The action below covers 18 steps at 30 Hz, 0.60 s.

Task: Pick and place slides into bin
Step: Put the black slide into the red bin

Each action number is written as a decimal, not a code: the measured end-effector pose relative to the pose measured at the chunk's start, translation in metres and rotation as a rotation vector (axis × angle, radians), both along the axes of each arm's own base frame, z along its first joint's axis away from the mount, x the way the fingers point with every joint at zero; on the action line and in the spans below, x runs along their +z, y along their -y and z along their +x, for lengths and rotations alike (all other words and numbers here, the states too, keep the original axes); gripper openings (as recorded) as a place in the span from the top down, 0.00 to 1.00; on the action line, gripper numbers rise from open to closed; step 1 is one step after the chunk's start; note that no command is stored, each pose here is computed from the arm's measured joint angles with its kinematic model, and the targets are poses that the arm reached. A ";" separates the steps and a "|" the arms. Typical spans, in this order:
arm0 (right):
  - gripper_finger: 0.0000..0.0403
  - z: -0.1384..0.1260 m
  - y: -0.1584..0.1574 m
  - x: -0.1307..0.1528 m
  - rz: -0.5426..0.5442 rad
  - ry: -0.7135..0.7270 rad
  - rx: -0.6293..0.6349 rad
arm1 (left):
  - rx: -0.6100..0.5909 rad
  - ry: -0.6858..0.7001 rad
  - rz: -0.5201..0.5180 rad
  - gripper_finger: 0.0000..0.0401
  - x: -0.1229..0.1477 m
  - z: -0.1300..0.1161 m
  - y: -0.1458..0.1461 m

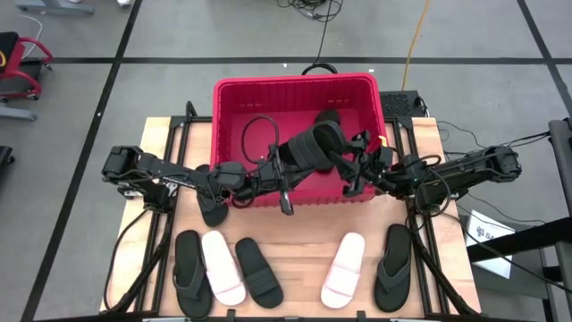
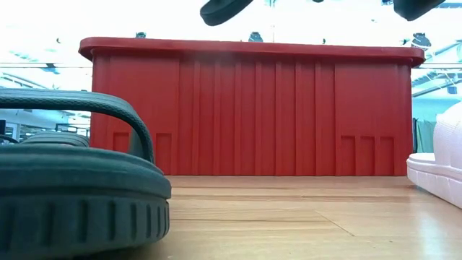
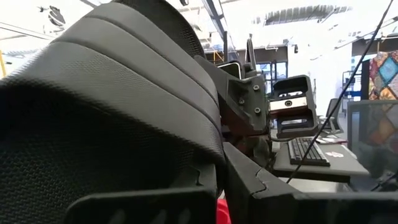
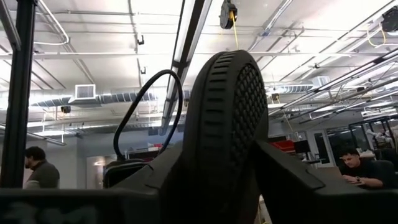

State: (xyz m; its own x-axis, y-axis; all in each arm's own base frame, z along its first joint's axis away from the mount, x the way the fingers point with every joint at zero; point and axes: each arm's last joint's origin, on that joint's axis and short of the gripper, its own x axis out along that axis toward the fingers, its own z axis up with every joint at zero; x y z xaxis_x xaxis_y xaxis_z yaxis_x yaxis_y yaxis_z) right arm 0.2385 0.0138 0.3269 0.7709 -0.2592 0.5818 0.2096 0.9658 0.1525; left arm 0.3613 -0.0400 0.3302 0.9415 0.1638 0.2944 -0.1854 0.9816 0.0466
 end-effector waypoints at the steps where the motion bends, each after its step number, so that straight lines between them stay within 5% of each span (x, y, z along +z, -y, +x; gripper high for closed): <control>1: 0.63 0.000 0.000 0.000 0.000 -0.001 -0.001 | 0.001 -0.003 0.003 1.00 0.000 0.000 0.000; 7: 0.84 0.001 0.001 -0.001 0.001 -0.009 -0.012 | 0.021 -0.026 0.018 1.00 -0.002 0.001 -0.001; 18: 0.85 0.001 0.001 -0.001 -0.022 -0.035 -0.025 | 0.059 -0.036 -0.038 0.90 -0.004 0.001 -0.001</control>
State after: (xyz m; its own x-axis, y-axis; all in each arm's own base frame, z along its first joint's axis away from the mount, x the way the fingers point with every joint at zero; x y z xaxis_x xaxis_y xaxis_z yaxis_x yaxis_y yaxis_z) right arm 0.2394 0.0132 0.3255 0.7844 -0.2661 0.5602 0.2385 0.9632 0.1236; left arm 0.3619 -0.0390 0.3263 0.9400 0.2294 0.2526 -0.2414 0.9703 0.0174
